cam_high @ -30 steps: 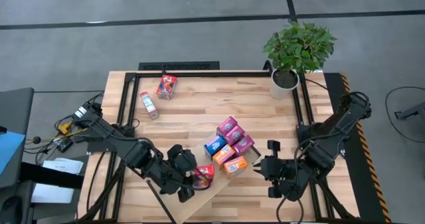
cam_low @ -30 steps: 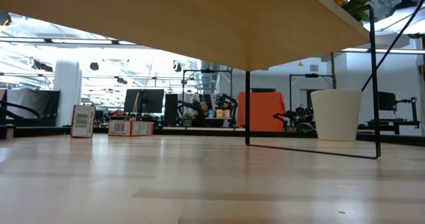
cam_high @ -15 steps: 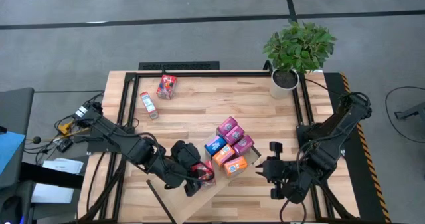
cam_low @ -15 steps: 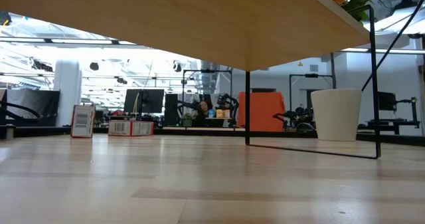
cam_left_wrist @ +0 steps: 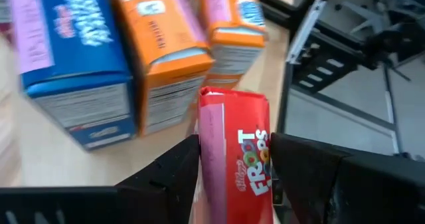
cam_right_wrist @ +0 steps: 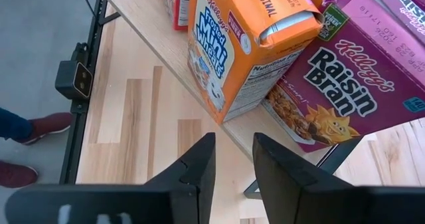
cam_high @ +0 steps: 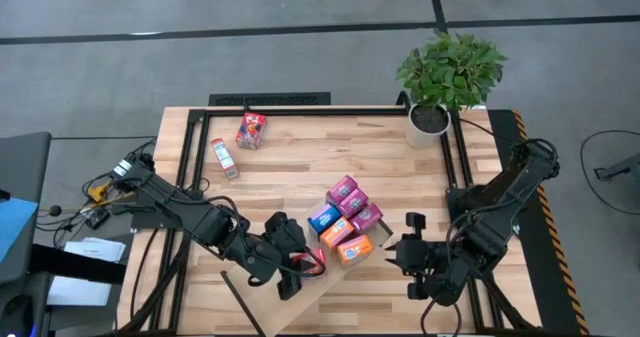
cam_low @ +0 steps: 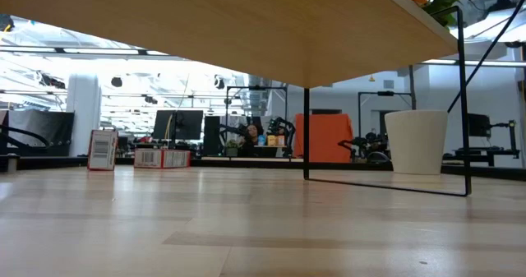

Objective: Stack cereal on shelf
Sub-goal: Put the right red cereal box onto the shelf

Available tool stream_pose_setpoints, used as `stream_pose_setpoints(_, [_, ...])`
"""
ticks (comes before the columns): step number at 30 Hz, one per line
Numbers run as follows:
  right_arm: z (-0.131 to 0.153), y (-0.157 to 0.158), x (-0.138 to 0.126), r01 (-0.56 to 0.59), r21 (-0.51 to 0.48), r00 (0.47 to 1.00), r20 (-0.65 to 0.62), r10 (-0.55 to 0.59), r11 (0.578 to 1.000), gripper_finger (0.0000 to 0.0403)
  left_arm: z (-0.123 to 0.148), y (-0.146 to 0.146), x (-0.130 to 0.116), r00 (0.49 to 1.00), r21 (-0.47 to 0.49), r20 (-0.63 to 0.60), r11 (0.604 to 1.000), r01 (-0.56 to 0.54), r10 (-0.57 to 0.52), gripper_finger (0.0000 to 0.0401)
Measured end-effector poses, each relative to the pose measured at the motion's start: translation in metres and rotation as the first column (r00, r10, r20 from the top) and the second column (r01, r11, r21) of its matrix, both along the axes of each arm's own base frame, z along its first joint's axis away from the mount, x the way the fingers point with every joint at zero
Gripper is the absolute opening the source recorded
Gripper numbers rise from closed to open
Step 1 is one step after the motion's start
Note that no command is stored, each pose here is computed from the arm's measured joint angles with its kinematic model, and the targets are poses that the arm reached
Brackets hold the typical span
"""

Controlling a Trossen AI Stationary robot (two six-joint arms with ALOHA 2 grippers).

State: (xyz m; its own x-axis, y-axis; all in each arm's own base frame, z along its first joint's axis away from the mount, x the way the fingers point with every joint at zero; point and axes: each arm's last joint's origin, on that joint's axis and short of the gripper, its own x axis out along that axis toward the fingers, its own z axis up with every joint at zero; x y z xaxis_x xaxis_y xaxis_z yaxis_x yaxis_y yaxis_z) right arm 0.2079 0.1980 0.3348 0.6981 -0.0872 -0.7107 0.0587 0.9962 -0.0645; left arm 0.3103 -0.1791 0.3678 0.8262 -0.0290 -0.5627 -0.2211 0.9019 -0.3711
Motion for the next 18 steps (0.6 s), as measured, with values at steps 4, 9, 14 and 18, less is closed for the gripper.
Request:
stream_pose_setpoints(4, [0.000,0.000,0.000,-0.001,-0.001,1.000,0.000,0.001,1.000,0.0133,0.003,-0.002,0.002,0.999,-0.017,0.033,1.000,0.020,-0.020,0.0174])
stream_pose_setpoints(9, [0.000,0.000,0.000,0.007,0.007,1.000,0.001,-0.007,1.000,0.0141,0.003,0.000,0.003,0.999,-0.013,0.026,0.999,0.030,-0.030,0.0174])
stream_pose_setpoints(14, [0.000,0.000,0.000,0.016,0.014,1.000,-0.002,-0.016,1.000,0.0144,0.010,0.007,-0.001,0.994,-0.090,0.010,0.990,0.106,-0.105,0.0174])
stream_pose_setpoints(18, [-0.002,0.001,-0.001,0.013,0.002,1.000,-0.013,-0.013,1.000,0.0139,0.028,0.016,-0.014,0.992,-0.126,0.056,0.985,0.118,-0.112,0.0174])
